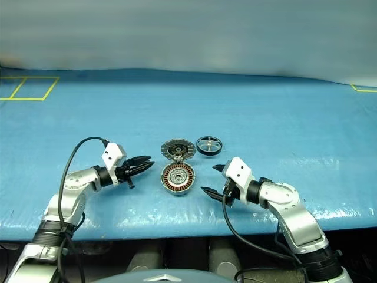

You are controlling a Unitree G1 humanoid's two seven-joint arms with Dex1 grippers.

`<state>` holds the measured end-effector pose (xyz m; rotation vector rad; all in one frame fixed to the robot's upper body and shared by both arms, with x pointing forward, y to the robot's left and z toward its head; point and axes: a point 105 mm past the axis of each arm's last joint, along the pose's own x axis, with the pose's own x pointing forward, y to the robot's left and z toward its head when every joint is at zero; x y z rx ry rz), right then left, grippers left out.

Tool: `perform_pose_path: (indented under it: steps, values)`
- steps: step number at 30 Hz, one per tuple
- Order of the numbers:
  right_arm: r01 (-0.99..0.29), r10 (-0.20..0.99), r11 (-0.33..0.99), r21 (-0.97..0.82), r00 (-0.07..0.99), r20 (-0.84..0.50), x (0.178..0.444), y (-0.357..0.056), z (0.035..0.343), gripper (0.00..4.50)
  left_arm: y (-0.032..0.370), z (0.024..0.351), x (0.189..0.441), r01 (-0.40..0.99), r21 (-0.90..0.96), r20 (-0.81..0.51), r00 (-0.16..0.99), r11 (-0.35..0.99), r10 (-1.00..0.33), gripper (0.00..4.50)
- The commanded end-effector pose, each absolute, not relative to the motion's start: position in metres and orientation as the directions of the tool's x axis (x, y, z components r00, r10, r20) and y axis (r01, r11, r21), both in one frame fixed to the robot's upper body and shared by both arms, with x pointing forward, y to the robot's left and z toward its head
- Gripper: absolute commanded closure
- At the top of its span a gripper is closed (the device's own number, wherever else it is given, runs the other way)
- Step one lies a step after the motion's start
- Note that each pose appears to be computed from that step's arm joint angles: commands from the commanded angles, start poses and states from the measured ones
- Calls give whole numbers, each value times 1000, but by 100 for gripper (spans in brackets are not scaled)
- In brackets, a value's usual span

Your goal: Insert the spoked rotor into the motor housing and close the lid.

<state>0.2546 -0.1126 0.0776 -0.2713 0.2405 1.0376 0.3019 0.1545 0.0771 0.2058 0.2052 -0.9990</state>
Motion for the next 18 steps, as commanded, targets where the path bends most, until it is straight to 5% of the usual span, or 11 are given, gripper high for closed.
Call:
perform_pose_path:
  steps: [1, 9, 18]
  values:
    - [-881, 843, 461, -106, 472, -259, 255, -111, 87, 51, 140, 92, 289, 909, 86, -268, 415, 408, -869, 383]
    - [-884, 851, 461, -75, 465, -245, 257, -111, 80, 51, 123, 93, 273, 963, 83, -317, 269, 256, -909, 383]
    - [-881, 847, 467, -74, 470, -248, 256, -110, 79, 51, 93, 94, 287, 968, 107, -256, 247, 226, -935, 383]
